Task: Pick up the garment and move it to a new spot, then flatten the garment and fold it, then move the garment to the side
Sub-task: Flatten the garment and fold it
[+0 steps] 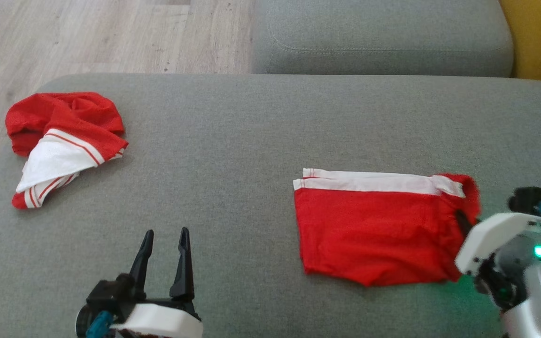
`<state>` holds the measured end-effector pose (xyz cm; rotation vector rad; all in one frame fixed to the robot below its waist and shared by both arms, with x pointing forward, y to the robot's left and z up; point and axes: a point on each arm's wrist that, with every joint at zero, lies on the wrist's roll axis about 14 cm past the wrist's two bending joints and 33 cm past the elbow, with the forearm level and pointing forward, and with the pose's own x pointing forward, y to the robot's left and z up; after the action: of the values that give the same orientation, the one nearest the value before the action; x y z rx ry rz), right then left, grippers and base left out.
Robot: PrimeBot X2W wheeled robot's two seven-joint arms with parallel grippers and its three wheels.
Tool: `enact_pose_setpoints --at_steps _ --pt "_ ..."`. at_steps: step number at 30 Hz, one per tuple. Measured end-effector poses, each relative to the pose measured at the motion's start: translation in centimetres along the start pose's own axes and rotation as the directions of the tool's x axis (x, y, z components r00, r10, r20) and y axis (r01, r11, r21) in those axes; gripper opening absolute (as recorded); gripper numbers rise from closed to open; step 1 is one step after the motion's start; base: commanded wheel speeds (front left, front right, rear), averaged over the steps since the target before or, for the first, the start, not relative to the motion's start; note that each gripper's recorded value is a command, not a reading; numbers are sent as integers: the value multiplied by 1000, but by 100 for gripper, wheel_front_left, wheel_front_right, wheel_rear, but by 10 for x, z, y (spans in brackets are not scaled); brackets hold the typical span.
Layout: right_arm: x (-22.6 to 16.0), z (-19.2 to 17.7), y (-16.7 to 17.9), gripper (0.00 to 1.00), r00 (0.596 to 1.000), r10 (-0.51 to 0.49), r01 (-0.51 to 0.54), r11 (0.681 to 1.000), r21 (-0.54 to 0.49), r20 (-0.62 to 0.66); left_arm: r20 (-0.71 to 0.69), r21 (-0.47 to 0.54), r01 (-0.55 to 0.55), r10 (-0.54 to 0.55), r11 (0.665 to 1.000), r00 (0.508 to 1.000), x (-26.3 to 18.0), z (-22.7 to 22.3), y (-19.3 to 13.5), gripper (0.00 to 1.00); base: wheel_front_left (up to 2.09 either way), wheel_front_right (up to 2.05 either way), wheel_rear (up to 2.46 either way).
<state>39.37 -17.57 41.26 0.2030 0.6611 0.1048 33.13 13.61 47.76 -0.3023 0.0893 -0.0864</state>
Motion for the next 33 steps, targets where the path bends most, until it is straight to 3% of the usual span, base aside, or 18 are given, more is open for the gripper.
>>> enact_pose_setpoints --at_steps 5,10,21,22,23,24,33 --pt "-7 14 55 0 986 164 -165 986 25 42 0 1 -5 5 1000 1000 -1 0 1 100 0 0 0" --pt "-12 20 106 0 952 303 -304 952 19 54 -1 0 -16 16 1000 1000 -3 -1 4 100 0 0 0" --pt "3 -26 155 0 905 417 -418 908 4 -85 -12 -12 -57 57 998 998 -7 -5 14 100 0 0 0" --pt "6 -27 157 17 903 421 -422 907 6 -87 -13 -13 -62 61 998 998 -8 -5 16 100 0 0 0" --pt "8 -27 160 47 900 427 -427 904 9 -89 -15 -13 -66 66 998 998 -8 -6 17 100 0 0 0" --pt "11 -27 164 100 897 434 -435 901 11 -89 -18 -13 -71 71 997 997 -8 -7 18 100 0 0 0" --pt "12 -6 197 100 862 507 -507 861 -48 -10 -19 -11 -77 77 997 997 -6 -7 20 100 0 0 0"
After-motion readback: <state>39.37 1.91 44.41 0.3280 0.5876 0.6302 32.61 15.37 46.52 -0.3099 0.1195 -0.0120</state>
